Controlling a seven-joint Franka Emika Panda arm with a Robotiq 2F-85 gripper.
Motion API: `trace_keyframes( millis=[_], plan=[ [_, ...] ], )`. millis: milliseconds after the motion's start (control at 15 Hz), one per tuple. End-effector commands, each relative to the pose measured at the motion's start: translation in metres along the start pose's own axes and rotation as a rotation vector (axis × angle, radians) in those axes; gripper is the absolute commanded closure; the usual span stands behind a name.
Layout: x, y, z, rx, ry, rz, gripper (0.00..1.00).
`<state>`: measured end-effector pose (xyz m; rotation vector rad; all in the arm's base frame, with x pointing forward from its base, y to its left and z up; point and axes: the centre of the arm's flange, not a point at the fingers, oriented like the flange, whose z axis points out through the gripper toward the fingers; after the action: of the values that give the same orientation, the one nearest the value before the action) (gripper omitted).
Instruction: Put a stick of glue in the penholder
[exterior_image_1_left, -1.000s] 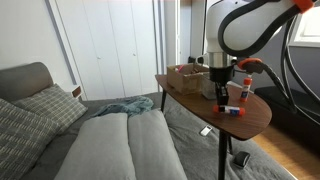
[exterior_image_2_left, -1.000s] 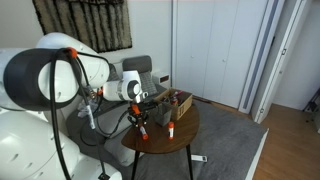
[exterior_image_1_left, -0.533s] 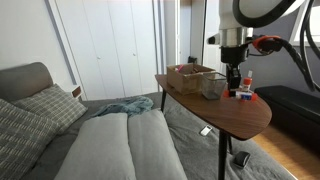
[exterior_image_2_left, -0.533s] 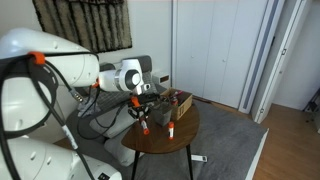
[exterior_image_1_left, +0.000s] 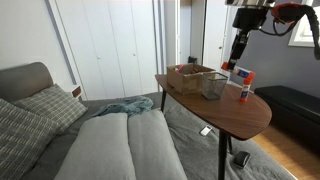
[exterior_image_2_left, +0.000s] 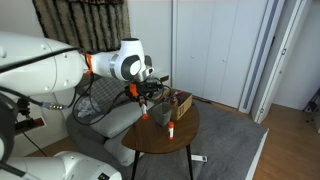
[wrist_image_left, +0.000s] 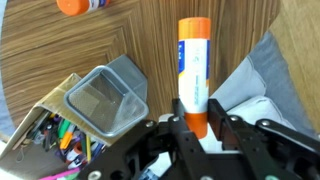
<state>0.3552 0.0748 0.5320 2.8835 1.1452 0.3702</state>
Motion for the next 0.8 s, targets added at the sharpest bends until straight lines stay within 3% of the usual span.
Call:
trace_keyframes(
  millis=[0, 67, 400, 467, 733],
  plan=[
    [0.008, 0.004, -0.003, -0.037, 0.174, 0.09, 0.92],
    [0.006, 0.007, -0.009, -0.026, 0.094, 0.045, 0.7],
    [0.008, 0.008, -0.006, -0.04, 0.139, 0.076, 0.7],
    [0.008, 0.008, -0.006, -0.04, 0.139, 0.076, 0.92],
    [0.014, 0.03, 0.001, -0.079, 0.254, 0.151, 0.92]
  ],
)
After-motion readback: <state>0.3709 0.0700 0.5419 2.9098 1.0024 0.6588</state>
